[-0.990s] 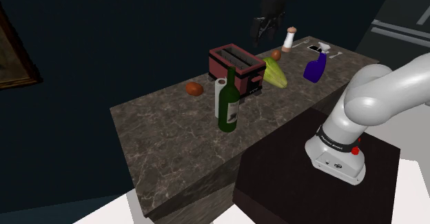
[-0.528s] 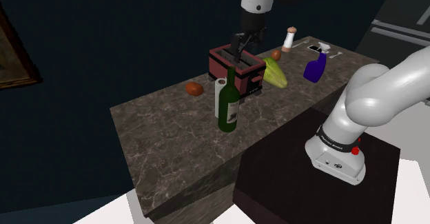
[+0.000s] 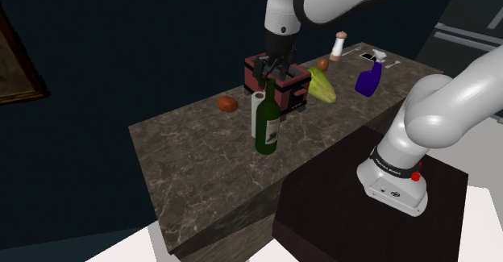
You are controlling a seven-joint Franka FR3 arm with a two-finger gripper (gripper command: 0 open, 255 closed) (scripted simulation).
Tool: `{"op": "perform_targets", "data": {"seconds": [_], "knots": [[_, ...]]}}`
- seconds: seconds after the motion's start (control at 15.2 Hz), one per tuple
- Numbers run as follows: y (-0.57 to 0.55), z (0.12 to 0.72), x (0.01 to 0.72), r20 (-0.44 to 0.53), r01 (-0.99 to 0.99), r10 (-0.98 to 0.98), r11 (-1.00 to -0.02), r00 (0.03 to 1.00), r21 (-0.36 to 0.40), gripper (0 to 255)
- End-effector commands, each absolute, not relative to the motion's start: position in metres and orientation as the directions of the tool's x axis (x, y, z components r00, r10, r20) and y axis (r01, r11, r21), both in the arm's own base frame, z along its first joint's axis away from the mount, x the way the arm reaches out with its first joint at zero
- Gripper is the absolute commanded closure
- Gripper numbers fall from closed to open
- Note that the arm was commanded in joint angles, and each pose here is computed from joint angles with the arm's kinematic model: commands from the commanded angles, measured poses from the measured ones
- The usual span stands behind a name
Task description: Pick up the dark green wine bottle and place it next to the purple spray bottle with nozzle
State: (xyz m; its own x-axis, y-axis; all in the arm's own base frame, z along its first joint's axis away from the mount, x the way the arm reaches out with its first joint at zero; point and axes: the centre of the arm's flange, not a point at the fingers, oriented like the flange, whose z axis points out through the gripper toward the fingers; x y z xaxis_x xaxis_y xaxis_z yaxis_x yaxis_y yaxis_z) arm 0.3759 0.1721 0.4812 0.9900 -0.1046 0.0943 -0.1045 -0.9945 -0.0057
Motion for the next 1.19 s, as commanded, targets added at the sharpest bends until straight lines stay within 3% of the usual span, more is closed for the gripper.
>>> {"op": "perform_targets", "data": {"seconds": [0.0,0.66,0.73,1.12], "knots": [[0.173,0.470,0.377,0.095,-0.105,-0.105,-0.994,0.990,-0.006,0],[0.173,0.457,0.378,0.095,-0.105,-0.105,-0.994,0.990,-0.006,0],[0.173,0.457,0.378,0.095,-0.105,-0.105,-0.994,0.990,-0.006,255],[0.173,0.457,0.378,0.095,-0.105,-0.105,-0.994,0.990,-0.006,255]]}}
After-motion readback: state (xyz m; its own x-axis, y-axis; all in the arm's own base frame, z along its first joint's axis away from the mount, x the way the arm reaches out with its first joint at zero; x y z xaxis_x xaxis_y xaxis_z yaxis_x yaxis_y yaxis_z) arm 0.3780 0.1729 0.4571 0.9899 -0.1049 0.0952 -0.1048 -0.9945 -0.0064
